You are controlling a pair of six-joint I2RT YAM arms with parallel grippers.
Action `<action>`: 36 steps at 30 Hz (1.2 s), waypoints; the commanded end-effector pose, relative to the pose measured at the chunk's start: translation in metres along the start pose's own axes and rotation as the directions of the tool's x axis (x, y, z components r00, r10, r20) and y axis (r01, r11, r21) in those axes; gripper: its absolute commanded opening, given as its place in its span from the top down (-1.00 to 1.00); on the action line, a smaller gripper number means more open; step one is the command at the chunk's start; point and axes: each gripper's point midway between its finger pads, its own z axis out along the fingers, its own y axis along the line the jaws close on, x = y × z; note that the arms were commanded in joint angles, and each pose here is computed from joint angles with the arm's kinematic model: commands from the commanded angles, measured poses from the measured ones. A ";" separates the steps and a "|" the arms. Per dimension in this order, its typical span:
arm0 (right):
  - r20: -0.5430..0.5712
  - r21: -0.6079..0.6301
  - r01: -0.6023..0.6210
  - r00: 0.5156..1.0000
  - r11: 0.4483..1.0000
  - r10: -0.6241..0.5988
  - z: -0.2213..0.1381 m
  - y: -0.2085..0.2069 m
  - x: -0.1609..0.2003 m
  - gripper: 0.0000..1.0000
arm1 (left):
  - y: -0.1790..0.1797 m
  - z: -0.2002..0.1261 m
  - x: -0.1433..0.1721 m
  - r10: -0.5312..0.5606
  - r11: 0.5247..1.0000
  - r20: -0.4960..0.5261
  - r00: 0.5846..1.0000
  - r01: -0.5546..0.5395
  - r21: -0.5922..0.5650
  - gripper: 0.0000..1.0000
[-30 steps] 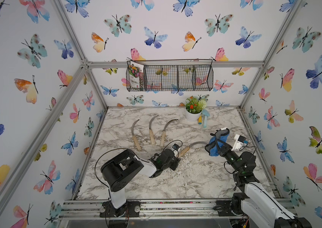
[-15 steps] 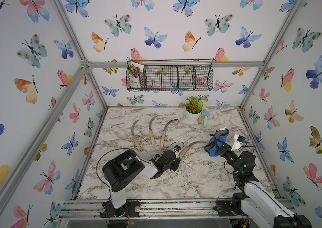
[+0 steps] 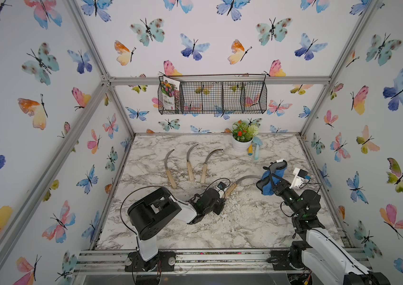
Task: Wipe small sickles with rags
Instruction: Pick up the small sickle from the center of the board, then wipe the small sickle.
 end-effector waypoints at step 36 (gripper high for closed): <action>-0.378 0.047 0.322 0.882 0.945 -0.282 0.059 0.072 0.035 0.96 | -0.006 -0.069 -0.087 0.109 0.944 0.292 0.950 -0.190 0.269 1.00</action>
